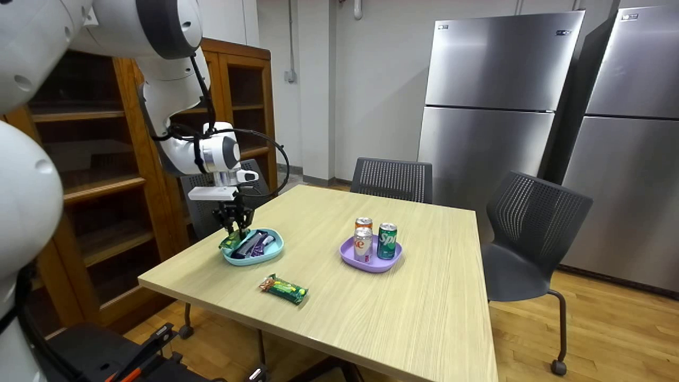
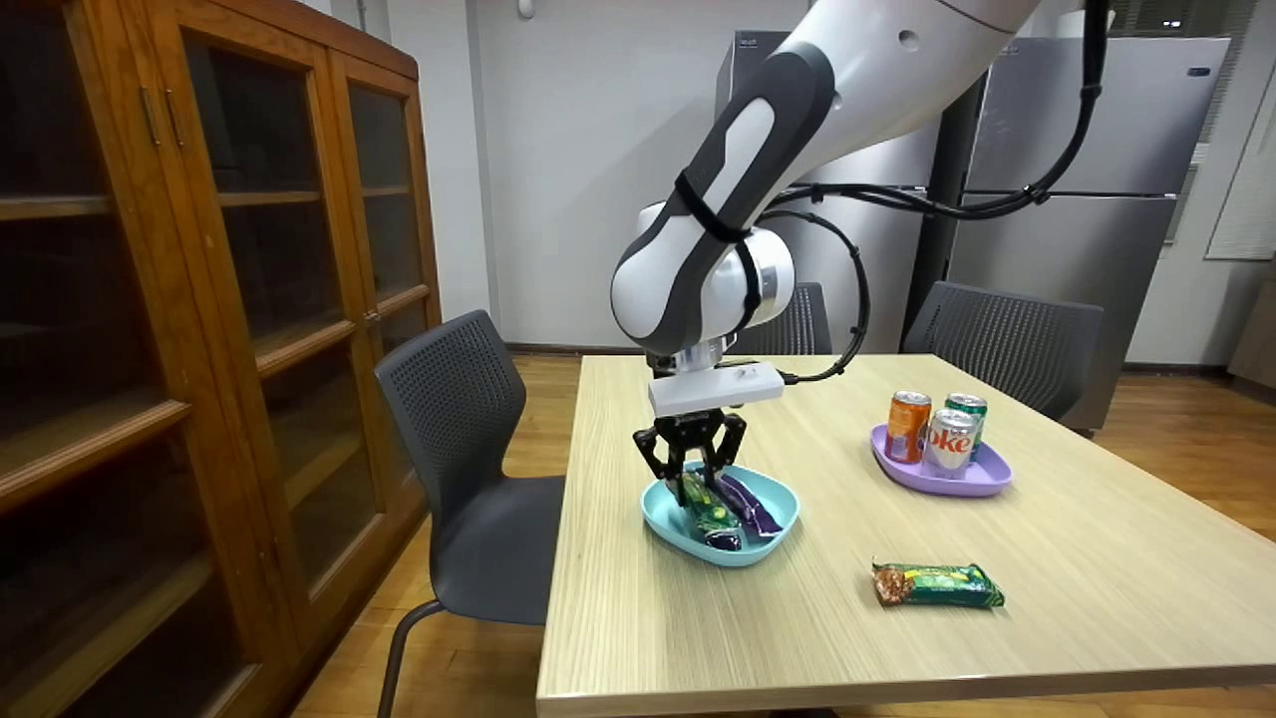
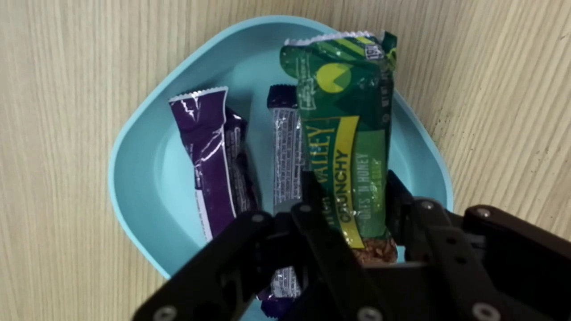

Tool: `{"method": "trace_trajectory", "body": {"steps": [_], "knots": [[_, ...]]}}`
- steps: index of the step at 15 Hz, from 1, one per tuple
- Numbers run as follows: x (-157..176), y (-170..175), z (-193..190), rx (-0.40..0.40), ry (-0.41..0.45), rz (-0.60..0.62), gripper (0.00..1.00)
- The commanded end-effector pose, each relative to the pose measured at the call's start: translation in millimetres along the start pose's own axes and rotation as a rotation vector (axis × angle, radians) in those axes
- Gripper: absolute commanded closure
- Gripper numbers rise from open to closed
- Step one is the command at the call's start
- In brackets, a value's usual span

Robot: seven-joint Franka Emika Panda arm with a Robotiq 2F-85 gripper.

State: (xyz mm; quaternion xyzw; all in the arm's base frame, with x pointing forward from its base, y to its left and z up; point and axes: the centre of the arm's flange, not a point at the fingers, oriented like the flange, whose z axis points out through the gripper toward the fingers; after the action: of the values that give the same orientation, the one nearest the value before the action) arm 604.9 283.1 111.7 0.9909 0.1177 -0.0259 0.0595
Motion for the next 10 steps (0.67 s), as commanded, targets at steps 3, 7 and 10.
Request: {"method": "trace_trajectory", "body": {"steps": [3,7,10], "knots": [[4,0,-5,0.005,0.037,0.066,0.31],[5,7,-13,0.01,0.072,0.085,0.02],[5,19,-26,0.012,0.096,0.067,0.0]]}}
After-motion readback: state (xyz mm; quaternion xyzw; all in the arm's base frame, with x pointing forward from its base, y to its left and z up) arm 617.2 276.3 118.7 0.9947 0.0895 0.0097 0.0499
